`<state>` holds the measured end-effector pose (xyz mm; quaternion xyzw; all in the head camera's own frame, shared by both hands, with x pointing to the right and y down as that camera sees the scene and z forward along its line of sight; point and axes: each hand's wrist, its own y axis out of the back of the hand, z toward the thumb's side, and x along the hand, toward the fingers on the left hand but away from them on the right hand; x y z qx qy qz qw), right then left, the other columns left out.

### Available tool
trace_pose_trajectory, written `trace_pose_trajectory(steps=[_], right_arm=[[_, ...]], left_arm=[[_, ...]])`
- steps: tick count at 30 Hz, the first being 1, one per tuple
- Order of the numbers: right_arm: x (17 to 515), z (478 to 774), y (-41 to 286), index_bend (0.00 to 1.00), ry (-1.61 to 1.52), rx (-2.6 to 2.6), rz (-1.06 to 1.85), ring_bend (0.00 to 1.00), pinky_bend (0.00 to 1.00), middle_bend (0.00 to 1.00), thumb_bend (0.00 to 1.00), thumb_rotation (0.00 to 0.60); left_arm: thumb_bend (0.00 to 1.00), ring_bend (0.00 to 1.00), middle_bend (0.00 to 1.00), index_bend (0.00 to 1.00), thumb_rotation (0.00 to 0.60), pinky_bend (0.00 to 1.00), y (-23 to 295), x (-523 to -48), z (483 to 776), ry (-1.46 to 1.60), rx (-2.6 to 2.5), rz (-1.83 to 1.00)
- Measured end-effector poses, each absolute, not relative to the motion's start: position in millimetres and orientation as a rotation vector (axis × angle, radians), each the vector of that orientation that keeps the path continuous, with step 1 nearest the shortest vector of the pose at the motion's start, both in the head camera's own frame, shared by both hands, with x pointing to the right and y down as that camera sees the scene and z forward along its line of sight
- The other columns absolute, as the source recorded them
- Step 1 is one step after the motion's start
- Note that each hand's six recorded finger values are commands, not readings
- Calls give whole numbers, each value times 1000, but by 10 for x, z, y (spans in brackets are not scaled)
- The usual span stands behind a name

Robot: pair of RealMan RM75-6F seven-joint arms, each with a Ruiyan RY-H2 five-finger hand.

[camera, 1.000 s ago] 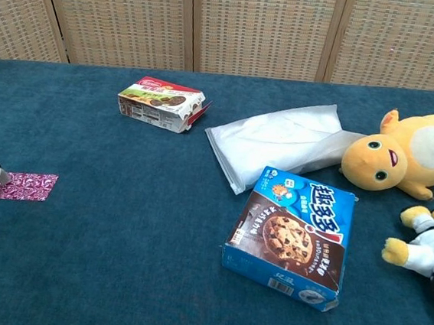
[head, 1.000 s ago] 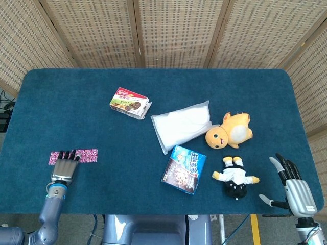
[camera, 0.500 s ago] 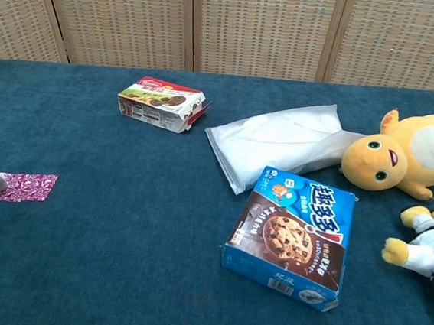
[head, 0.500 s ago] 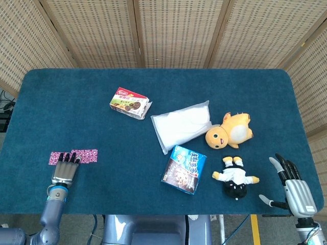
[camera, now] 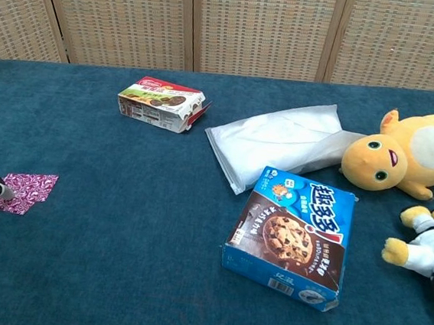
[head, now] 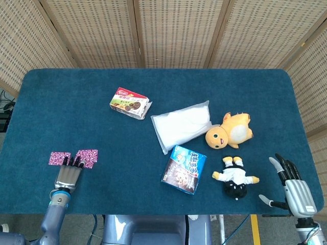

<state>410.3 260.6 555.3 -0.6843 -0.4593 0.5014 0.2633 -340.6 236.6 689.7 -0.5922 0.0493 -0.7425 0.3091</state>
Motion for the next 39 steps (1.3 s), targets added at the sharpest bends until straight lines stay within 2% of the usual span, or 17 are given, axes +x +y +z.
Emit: trace_pose_trajectory(steps=[24, 31, 33, 36, 39], right_arm=[[4097, 5542, 2604, 43, -1242, -1847, 1351, 0, 0, 0, 105, 600], [4094, 5539, 2601, 43, -1245, -1846, 1347, 0, 0, 0, 105, 600], [4096, 5538, 2600, 43, -1247, -1846, 1347, 0, 0, 0, 105, 600], [4105, 5539, 2598, 42, -1250, -1847, 1348, 0, 0, 0, 105, 600], [4103, 5542, 2602, 43, -1247, -1848, 1350, 0, 0, 0, 105, 600]], left_arm=[[915, 0, 0, 98, 600, 0, 2697, -3197, 6678, 126, -1682, -1951], [899, 0, 0, 98, 600, 0, 2606, -3237, 6552, 202, -1693, -1942], [872, 0, 0, 98, 600, 0, 2550, -3268, 6506, 233, -1693, -1943], [746, 0, 0, 98, 600, 0, 2442, -3296, 6435, 309, -1704, -1938], [491, 0, 0, 98, 600, 0, 2318, -3327, 6361, 405, -1724, -1918]])
